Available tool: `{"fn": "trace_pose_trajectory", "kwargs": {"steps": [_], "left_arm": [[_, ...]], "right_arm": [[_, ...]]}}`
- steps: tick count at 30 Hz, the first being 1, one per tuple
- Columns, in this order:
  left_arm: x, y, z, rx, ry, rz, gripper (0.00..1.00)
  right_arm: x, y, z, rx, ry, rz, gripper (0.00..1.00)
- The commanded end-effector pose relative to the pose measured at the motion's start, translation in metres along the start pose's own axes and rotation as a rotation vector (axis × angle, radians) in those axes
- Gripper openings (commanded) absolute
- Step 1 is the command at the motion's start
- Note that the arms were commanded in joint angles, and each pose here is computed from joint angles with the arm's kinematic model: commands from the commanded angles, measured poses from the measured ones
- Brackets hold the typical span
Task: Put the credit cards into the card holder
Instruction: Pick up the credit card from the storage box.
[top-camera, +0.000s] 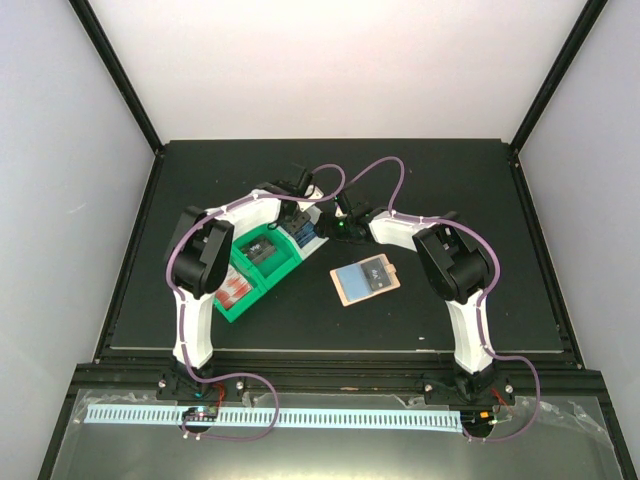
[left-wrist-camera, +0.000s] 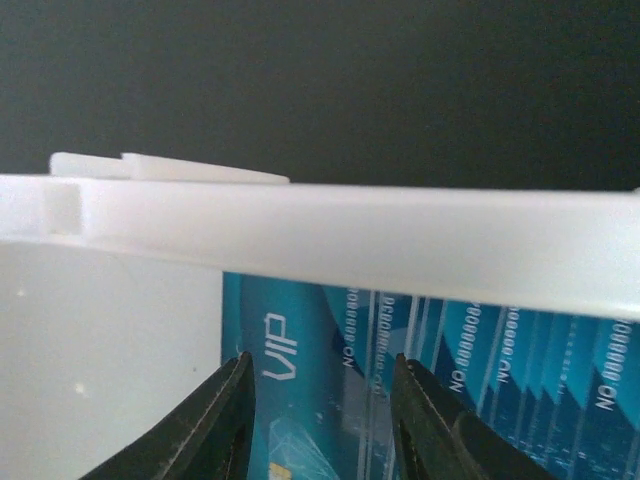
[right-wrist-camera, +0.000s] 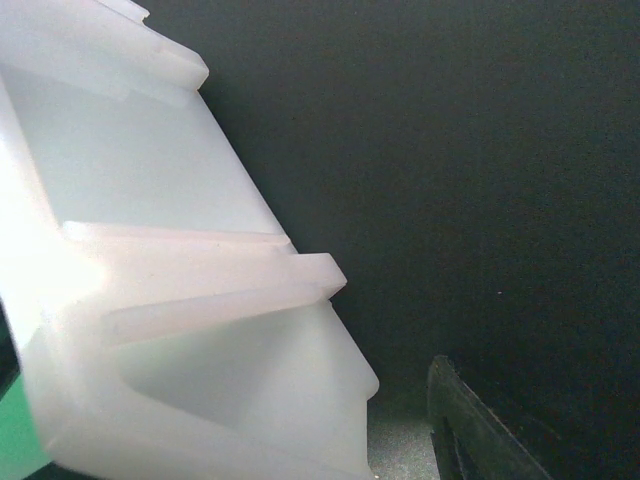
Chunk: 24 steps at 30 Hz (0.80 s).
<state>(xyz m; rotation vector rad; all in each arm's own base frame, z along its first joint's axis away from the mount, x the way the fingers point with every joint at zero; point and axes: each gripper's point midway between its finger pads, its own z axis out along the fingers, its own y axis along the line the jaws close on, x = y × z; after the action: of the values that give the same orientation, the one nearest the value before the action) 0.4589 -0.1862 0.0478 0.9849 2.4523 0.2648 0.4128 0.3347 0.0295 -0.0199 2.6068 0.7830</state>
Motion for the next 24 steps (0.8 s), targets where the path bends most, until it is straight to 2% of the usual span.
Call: {"fn": "trace_pose_trajectory", "kwargs": {"steps": [1, 3, 9, 14, 18, 24], "left_arm": [[0.0, 0.02, 0.008, -0.09, 0.034, -0.02, 0.38], [0.001, 0.025, 0.01, -0.114, 0.044, -0.025, 0.39], [0.001, 0.014, 0.013, -0.048, 0.044, -0.022, 0.46], [0.0, 0.007, 0.013, 0.004, 0.032, -0.024, 0.46], [0.003, 0.007, 0.016, 0.0, 0.046, -0.015, 0.43], [0.01, 0.03, 0.022, -0.136, 0.079, -0.013, 0.34]], "right_arm": [[0.035, -0.029, 0.012, 0.099, 0.105, 0.018, 0.57], [0.035, -0.03, 0.012, 0.099, 0.106, 0.017, 0.57], [0.035, -0.03, 0.012, 0.1, 0.106, 0.018, 0.57], [0.035, -0.03, 0.012, 0.1, 0.106, 0.018, 0.57], [0.035, -0.03, 0.012, 0.099, 0.107, 0.017, 0.57], [0.036, -0.031, 0.013, 0.102, 0.109, 0.019, 0.57]]}}
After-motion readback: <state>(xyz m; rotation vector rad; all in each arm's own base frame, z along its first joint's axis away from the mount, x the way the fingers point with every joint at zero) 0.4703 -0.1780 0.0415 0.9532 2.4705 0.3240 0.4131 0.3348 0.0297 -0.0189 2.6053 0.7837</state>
